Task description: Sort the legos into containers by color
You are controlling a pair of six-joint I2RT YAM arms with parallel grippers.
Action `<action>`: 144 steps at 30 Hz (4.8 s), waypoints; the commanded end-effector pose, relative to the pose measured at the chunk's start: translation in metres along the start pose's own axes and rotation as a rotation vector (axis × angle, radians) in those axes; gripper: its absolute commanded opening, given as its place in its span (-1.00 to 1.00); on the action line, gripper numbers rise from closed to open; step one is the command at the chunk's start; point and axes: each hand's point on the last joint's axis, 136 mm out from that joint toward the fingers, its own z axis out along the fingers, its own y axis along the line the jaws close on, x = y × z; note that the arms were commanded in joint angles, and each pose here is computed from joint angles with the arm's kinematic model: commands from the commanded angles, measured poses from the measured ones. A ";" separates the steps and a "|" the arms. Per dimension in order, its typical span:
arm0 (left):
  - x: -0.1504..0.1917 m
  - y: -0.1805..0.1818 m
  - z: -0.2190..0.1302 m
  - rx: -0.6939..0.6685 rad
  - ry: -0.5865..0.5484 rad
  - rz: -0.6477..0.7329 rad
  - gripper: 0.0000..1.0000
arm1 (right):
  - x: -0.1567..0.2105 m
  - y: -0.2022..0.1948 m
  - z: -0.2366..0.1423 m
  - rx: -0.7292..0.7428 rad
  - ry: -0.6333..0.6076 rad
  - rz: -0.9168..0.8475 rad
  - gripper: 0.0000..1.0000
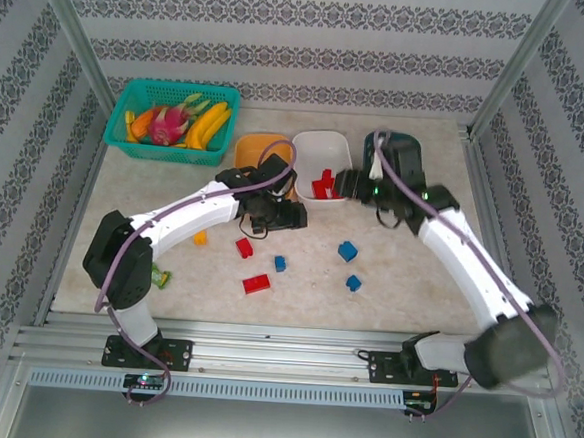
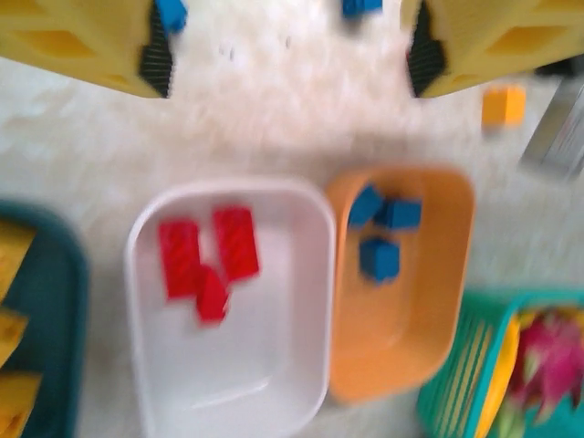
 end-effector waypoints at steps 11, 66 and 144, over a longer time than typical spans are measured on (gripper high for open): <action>0.041 0.031 0.056 -0.224 0.132 -0.085 0.39 | 0.152 0.009 -0.039 -0.199 0.166 0.053 0.74; -0.200 0.048 0.051 -0.086 -0.104 -0.130 -0.54 | -0.012 0.068 0.014 -0.249 -0.004 0.120 0.64; 0.145 0.208 -0.221 -0.178 -0.421 -0.184 0.81 | 0.150 0.243 0.257 0.021 0.315 -0.263 -0.40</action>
